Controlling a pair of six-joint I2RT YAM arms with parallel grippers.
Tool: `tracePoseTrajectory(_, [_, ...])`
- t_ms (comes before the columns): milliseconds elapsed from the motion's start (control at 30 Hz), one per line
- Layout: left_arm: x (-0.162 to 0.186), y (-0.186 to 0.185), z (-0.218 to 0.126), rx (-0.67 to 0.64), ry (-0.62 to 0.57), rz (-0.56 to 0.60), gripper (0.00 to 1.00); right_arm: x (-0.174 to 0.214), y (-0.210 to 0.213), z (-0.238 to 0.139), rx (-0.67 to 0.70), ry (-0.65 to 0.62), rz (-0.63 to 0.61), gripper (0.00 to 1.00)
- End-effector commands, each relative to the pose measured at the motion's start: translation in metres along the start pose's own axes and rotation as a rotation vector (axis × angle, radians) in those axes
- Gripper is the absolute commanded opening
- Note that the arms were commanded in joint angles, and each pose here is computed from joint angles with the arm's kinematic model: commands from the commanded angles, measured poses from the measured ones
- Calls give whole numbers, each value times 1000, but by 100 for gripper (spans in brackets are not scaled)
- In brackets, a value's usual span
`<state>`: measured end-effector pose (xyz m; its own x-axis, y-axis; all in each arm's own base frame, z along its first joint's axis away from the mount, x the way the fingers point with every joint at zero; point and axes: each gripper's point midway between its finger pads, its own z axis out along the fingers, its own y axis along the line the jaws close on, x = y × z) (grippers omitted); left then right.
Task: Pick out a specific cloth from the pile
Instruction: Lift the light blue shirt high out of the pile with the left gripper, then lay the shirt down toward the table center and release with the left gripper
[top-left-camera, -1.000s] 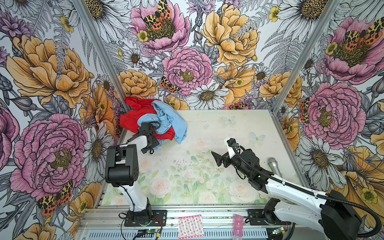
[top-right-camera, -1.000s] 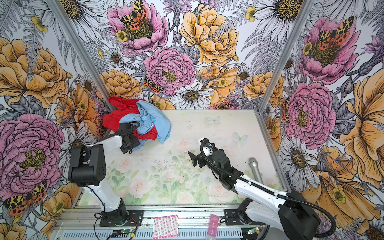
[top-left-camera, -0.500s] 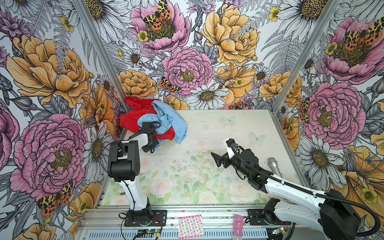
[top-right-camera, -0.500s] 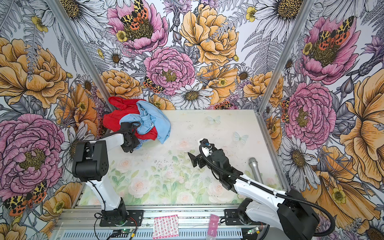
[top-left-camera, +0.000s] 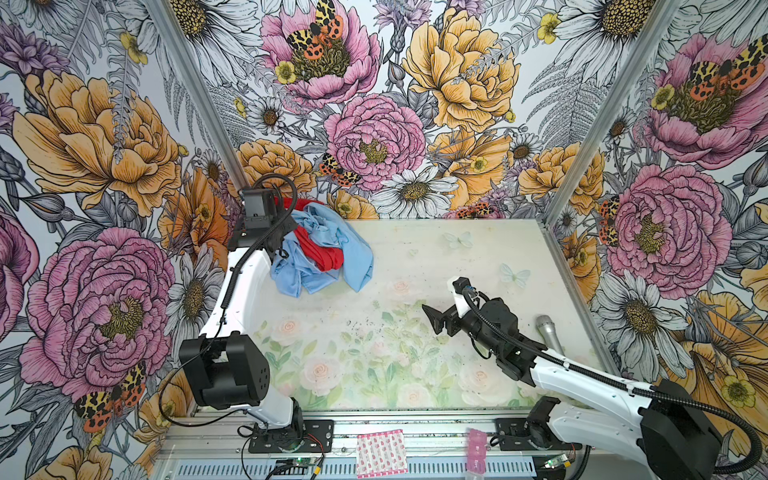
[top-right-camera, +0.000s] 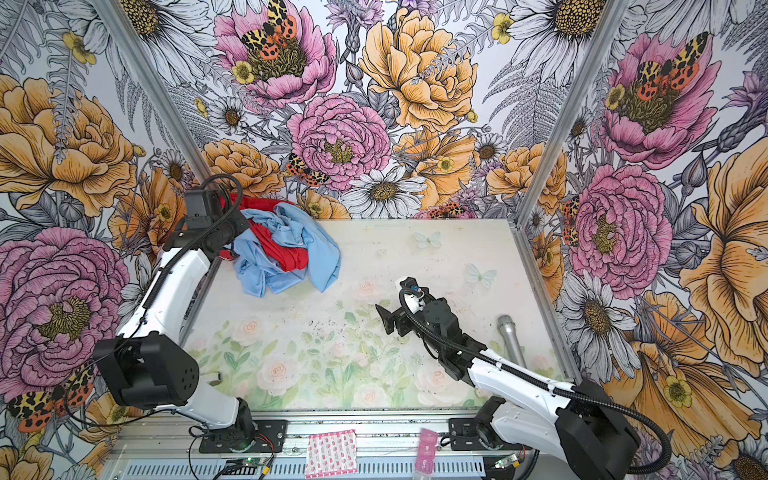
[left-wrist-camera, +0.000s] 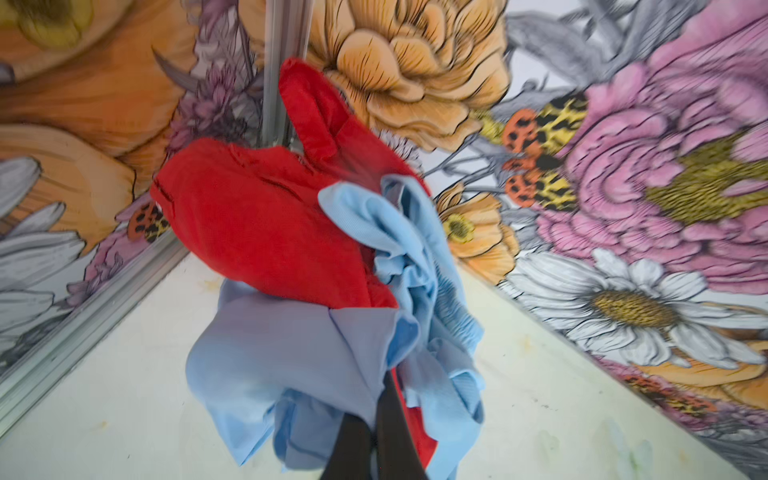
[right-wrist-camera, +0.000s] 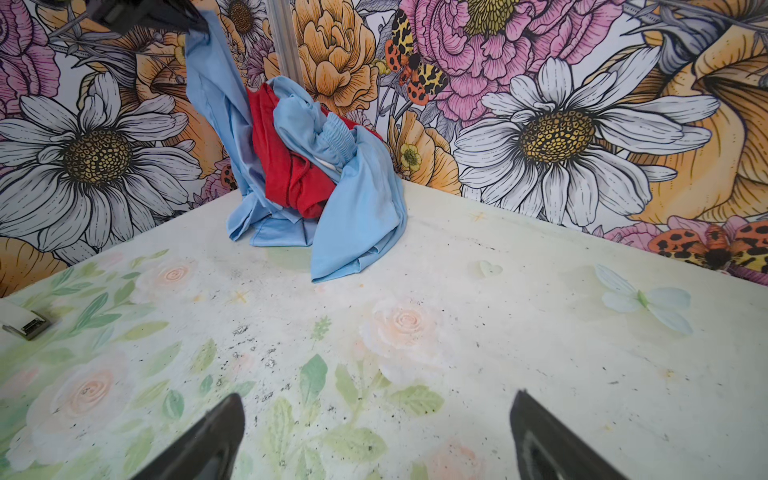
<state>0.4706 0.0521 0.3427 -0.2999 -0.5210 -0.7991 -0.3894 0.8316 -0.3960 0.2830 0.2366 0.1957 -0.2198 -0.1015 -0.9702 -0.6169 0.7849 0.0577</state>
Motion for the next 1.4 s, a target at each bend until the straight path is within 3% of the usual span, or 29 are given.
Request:
tracePoseTrajectory(0, [-74,-57,-49,123,-217,24,0,-8,-4,-4,13,-32,6,99])
tracePoseTrajectory(200, [-138,-172,-142,336,-494,160,0,-9,-11,-6,38,-33,17,99])
tracePoseTrajectory(400, [-144,-266,-241,556,-714,233,0,-4,-41,-8,161,9,73,99])
tracePoseTrajectory(533, [-136,-312,-288,799,-737,152,0,5,-76,-14,295,57,152,100])
tracePoseTrajectory(567, [-120,-334,-281,864,-707,155,0,7,-83,-16,311,61,174,99])
tracePoseTrajectory(667, [-94,-371,-303,1054,-691,160,0,6,-95,-24,333,42,219,99])
tracePoseTrajectory(767, [-70,-390,-291,1078,-663,180,0,1,-99,-32,346,13,217,99])
tracePoseTrajectory(967, [-5,-407,-213,963,-525,286,0,-1,-107,-46,398,-18,205,99])
tracePoseTrajectory(1133, [86,-393,-141,842,-282,446,0,-1,-107,-45,396,-19,202,100])
tracePoseTrajectory(1267, [170,-358,-106,779,-48,617,24,0,-108,-43,399,-11,203,100])
tracePoseTrajectory(1300, [187,-350,-104,790,5,665,33,0,-108,-43,396,-9,203,99])
tracePoseTrajectory(1367, [219,-331,-111,840,112,771,61,2,-107,-39,384,-2,207,100])
